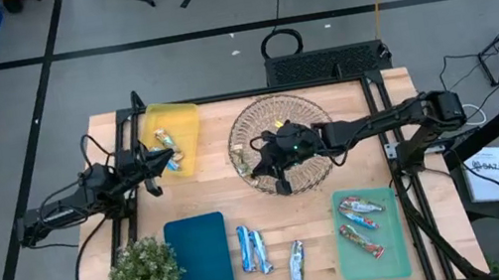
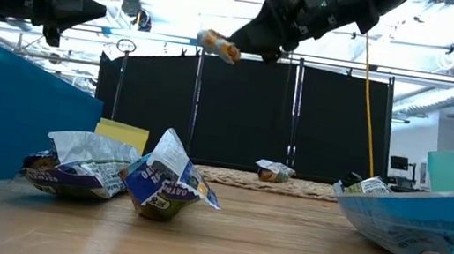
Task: Pick and place Granola Bars by type
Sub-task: Put the yellow granola bar into the yellow bin
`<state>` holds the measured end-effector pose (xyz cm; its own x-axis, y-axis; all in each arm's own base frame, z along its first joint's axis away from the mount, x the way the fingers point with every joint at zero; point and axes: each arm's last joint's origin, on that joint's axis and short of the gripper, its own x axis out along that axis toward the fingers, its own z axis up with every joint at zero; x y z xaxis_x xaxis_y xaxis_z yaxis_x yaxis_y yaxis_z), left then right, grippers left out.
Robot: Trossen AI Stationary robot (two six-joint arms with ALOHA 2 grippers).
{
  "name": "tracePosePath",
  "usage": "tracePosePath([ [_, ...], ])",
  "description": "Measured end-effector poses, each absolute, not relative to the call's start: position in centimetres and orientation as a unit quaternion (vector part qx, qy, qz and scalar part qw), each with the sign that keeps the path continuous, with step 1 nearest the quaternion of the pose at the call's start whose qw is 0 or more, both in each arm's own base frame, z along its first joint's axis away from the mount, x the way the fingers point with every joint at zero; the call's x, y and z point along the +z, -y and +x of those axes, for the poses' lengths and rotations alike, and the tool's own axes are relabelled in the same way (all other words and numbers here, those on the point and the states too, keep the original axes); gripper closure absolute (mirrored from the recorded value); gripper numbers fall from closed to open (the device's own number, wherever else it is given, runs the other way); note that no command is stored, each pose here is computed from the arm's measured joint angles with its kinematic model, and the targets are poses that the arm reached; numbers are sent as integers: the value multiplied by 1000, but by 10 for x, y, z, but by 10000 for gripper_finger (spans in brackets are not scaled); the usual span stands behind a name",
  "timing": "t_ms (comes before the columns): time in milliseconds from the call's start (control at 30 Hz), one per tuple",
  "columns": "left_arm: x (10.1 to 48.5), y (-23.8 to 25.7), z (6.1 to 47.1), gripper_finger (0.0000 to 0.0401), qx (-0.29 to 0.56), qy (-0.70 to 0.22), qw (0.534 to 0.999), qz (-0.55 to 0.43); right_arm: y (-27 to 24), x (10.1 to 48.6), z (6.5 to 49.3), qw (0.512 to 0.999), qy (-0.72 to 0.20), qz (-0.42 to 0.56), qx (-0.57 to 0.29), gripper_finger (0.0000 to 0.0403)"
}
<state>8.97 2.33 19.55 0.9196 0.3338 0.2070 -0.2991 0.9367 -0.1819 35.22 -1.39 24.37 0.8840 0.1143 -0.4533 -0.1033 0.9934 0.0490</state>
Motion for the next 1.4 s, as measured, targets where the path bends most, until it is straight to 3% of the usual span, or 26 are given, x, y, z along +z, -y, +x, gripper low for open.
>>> tracePosePath([
  [767,192,-21,107,366,83,84,982,-151,8,248,354,972,-202,-41,112,403],
  [967,197,-15,129,358,16,106,991,-79,9,249,354,972,-200,-44,111,403],
  [1100,190,-15,143,314,6,88,992,-88,9,250,355,974,-190,-45,110,403],
  [1400,199,-21,195,163,16,35,988,-152,9,252,356,976,-184,-46,110,403],
])
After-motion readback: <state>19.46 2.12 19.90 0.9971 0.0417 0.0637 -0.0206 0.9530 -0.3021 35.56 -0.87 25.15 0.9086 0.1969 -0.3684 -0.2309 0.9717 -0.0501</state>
